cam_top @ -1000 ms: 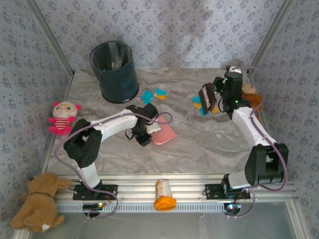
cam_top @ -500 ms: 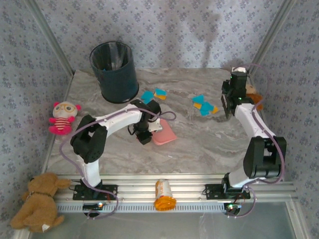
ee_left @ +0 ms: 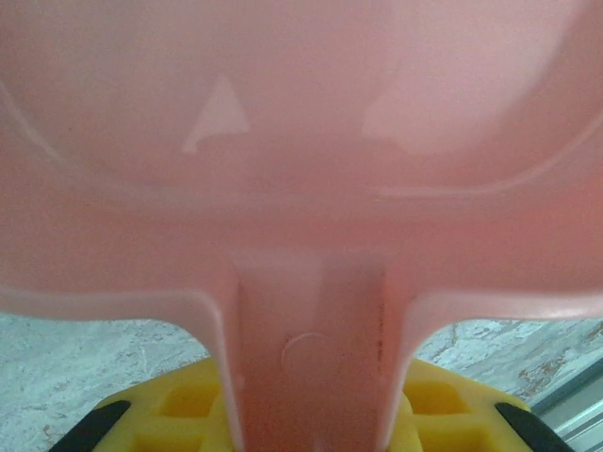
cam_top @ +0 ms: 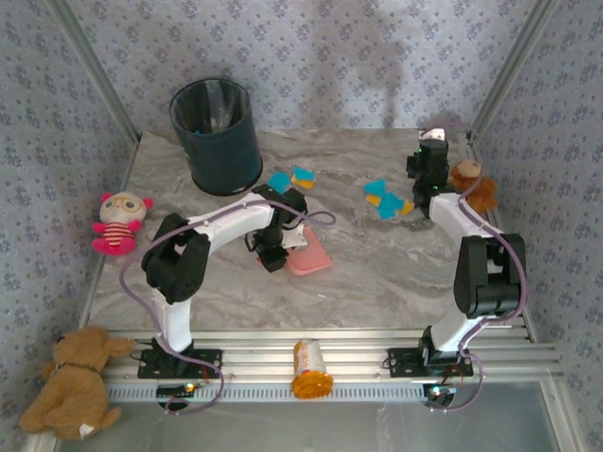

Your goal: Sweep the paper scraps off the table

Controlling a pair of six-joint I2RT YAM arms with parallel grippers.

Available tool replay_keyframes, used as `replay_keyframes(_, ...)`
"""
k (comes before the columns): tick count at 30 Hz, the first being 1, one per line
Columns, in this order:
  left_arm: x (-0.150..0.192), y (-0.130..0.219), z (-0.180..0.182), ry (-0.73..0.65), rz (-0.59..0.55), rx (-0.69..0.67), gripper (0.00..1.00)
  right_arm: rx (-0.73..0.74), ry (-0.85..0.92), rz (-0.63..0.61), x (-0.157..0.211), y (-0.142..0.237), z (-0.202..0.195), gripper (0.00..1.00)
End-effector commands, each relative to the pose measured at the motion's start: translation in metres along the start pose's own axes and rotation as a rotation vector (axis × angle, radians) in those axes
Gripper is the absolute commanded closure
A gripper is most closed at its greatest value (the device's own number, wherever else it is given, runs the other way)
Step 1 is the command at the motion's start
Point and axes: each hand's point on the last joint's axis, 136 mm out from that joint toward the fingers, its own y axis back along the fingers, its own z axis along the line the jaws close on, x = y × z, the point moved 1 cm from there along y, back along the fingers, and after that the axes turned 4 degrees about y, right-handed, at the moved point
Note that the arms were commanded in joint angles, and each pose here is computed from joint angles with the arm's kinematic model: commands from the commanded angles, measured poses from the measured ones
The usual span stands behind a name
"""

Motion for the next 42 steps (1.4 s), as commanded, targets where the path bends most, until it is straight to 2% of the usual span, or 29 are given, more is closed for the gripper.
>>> replay_keyframes(1,0.003,0.004,-0.003,-0.029,0.033,0.004,1.00,-0.021,0.010,-0.043,-0.002,-0.003,0.013,1.00)
replay_keyframes(10,0.000,0.002,-0.002,-0.026,0.041,0.020,1.00,-0.157,0.044,-0.026,0.014,-0.002,0.055,1.00)
replay_keyframes(21,-0.002,-0.003,0.004,-0.005,0.046,0.035,1.00,-0.365,0.124,-0.041,0.026,0.030,0.102,1.00)
replay_keyframes(31,-0.006,-0.010,0.010,0.012,0.056,0.051,1.00,-0.446,0.181,-0.021,0.041,0.065,0.128,1.00)
replay_keyframes(42,-0.010,-0.010,0.012,0.003,0.052,0.051,1.00,-0.509,0.103,-0.021,0.044,0.099,0.153,1.00)
